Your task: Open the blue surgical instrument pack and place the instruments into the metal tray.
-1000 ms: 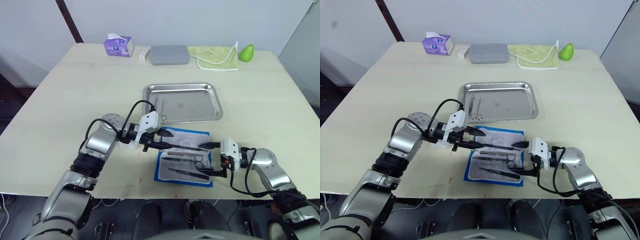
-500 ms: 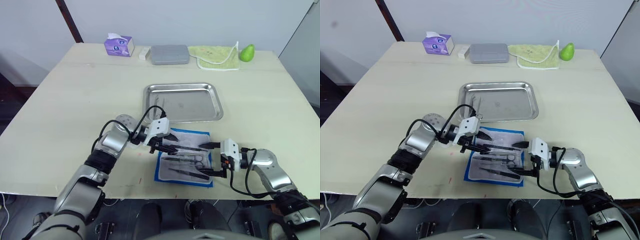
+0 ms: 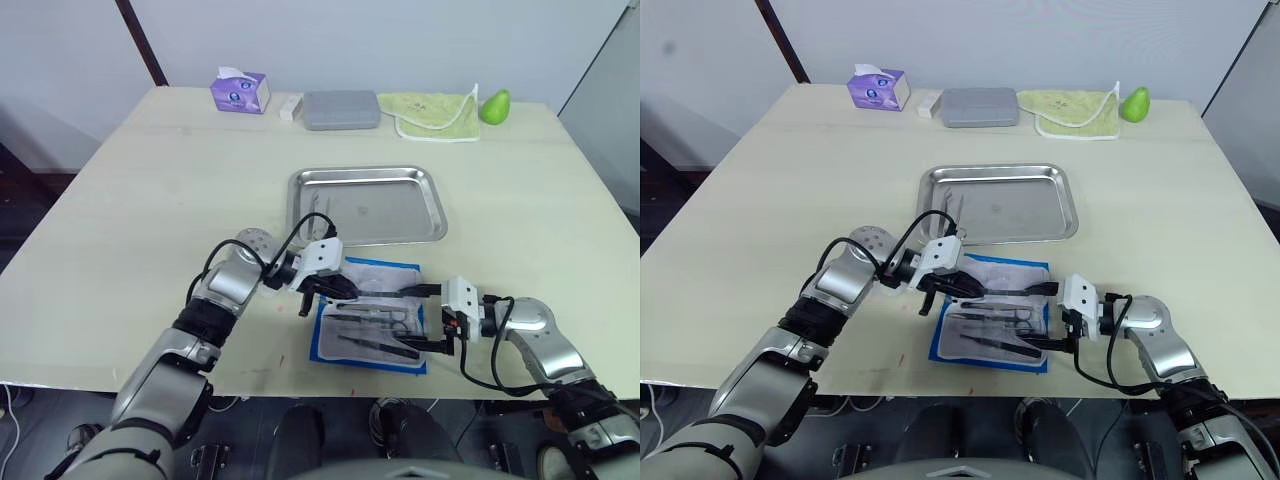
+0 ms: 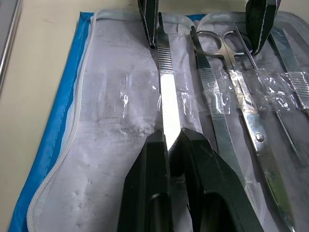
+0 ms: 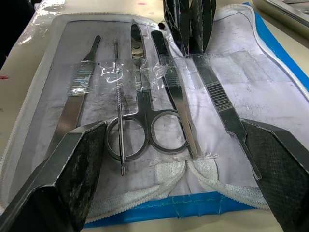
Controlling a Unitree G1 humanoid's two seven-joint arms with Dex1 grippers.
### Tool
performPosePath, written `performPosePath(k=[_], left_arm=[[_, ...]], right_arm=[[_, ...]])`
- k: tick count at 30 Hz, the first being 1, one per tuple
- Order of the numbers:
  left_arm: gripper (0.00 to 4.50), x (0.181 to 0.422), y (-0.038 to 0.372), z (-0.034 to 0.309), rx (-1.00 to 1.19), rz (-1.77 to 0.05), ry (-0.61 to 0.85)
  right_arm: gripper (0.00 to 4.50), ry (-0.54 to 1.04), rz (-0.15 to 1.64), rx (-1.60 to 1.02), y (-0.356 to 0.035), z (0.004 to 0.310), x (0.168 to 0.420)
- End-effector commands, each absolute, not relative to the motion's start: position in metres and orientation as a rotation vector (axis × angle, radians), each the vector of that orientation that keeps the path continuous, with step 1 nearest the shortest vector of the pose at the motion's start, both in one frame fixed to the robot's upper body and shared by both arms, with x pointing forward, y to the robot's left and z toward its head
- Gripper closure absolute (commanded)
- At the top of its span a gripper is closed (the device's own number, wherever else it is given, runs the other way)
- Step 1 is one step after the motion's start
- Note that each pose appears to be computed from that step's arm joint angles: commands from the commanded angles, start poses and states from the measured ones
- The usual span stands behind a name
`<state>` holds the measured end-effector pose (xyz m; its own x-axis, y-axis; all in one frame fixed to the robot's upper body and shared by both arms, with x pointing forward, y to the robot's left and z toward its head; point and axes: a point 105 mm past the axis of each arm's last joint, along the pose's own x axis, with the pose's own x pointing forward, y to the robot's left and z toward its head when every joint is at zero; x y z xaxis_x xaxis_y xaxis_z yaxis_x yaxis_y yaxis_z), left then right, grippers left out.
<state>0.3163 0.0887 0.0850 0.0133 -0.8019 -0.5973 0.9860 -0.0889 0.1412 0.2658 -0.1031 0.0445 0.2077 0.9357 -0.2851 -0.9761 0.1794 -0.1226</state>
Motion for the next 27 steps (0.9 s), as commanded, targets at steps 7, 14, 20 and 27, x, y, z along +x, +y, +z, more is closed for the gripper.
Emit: performPosePath(k=[7, 14, 20, 27], left_arm=[[4.40, 0.311, 0.097, 0.103, 0.674, -1.535, 0.417], [4.40, 0.307, 0.107, 0.121, 0.707, -1.557, 0.459], [4.40, 0.307, 0.118, 0.140, 0.750, -1.541, 0.502], [4.40, 0.303, 0.139, 0.148, 0.768, -1.509, 0.549]], right_arm=[[0.00, 0.416, 1.325, -0.315, -0.115, -0.005, 0.256], [0.00, 0.443, 1.327, -0.333, -0.117, -0.009, 0.257], [0.00, 0.469, 1.333, -0.344, -0.118, -0.014, 0.255], [0.00, 0.477, 1.339, -0.345, -0.118, -0.015, 0.255]])
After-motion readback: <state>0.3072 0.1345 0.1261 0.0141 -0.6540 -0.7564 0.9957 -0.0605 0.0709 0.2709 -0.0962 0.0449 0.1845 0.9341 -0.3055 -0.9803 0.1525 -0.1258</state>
